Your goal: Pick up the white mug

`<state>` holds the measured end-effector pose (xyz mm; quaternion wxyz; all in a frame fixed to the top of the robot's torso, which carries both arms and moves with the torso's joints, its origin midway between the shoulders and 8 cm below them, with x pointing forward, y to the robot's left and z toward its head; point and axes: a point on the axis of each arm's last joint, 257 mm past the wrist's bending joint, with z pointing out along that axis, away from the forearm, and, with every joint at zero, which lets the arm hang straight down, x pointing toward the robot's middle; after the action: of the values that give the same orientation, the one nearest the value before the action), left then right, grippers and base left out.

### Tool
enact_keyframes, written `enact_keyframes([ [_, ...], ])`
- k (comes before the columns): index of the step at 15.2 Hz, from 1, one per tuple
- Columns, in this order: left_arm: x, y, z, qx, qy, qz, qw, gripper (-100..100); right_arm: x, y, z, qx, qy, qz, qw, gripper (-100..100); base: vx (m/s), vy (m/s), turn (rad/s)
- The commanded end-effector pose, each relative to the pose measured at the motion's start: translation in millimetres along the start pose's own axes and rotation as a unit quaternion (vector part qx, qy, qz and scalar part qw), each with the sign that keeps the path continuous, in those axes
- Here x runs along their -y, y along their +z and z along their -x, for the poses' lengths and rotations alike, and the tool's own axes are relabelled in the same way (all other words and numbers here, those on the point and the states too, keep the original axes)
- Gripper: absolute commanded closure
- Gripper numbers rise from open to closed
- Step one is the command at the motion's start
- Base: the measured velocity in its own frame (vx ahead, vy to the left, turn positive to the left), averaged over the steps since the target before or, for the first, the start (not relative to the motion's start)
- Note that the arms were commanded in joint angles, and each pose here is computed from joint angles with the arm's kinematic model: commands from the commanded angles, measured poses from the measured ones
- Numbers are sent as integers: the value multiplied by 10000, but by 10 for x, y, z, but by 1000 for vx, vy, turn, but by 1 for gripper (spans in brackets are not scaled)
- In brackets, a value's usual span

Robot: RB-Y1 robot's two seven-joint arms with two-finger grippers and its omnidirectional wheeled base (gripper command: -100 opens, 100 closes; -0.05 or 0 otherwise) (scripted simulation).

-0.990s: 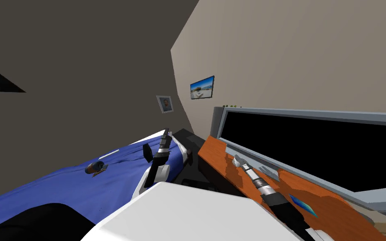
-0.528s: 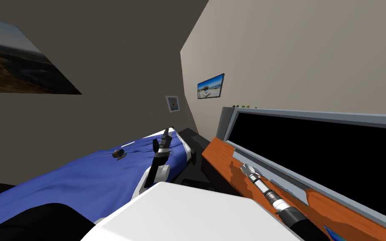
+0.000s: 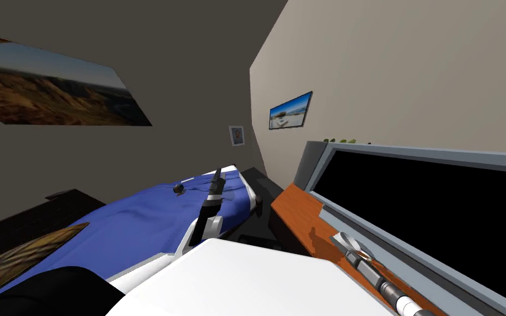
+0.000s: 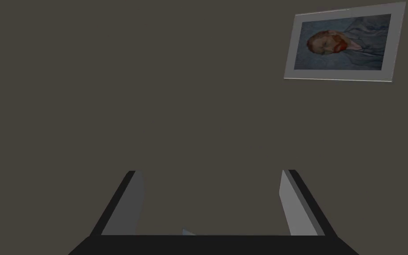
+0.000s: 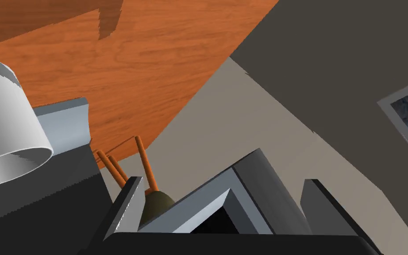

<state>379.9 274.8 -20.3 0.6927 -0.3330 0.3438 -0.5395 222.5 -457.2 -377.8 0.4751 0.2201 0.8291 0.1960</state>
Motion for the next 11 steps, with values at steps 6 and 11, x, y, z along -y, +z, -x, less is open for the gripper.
enact_keyframes([
  [6,0,-1,1,1,1,1,10000,0,783,-450,-295,-770,-564,-849,9918,-100,30,-6,306],
  [11,0,0,0,0,1,0,10000,0,1279,-861,-509,-1270,-792,-1402,9788,-100,36,-28,309],
])
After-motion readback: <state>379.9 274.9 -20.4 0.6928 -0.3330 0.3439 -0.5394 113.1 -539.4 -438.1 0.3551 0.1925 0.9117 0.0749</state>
